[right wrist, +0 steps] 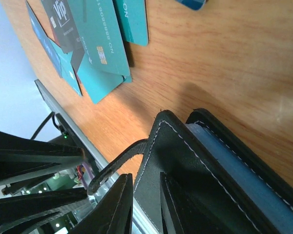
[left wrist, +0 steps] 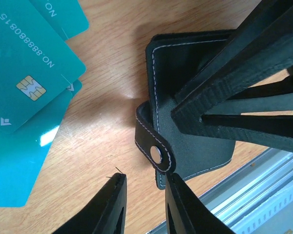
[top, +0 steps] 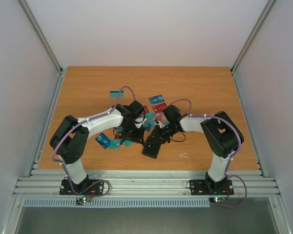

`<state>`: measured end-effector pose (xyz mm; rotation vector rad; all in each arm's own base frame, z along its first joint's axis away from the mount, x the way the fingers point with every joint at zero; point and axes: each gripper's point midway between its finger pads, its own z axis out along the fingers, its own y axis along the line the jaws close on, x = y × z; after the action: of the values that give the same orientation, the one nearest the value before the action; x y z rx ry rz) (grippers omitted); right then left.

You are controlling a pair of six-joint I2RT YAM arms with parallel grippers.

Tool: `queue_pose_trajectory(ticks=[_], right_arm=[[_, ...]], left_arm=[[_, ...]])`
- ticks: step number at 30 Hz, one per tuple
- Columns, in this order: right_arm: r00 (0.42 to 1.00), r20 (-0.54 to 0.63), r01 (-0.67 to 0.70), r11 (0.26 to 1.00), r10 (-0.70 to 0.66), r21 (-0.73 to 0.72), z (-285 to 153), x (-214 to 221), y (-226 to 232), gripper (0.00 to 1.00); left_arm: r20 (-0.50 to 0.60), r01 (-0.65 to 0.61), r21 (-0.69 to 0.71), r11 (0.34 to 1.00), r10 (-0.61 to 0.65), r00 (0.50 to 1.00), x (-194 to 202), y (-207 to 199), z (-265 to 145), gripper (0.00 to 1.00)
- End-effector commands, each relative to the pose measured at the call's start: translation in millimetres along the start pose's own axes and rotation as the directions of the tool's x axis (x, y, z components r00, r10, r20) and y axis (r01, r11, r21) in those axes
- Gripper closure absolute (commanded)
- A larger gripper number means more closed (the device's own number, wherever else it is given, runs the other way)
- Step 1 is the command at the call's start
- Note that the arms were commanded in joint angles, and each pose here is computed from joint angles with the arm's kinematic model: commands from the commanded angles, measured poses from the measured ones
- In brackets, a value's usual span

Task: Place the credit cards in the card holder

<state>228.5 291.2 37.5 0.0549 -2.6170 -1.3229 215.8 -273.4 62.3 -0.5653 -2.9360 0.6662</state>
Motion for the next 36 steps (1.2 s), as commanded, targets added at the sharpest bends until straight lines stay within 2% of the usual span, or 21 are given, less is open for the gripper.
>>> queue_pose_trajectory(ticks=[1,22,30,36], right_arm=[[1.0,0.015,0.019,0.998,-0.02,0.062,0.0,-7.4,-10.6,0.81],[1.0,-0.007,0.022,0.999,-0.022,0.047,-2.0,-10.6,-10.5,0.82],[1.0,0.002,0.007,0.999,-0.007,0.043,-4.9,-14.1,-11.9,0.83],[1.0,0.015,0.0,1.0,0.0,0.014,-12.9,-21.3,-6.4,0.83]], left_arm=[[-0.002,-0.01,0.018,1.0,0.01,1.0,-7.0,2.2,7.1,0.76],[-0.026,-0.035,0.054,0.998,0.037,0.999,-30.0,2.3,25.1,0.79],[-0.054,-0.082,0.128,0.988,0.089,0.995,-27.7,-9.0,29.3,0.79],[-0.083,-0.071,0.122,0.99,0.082,0.993,-25.6,-7.6,37.5,0.8]])
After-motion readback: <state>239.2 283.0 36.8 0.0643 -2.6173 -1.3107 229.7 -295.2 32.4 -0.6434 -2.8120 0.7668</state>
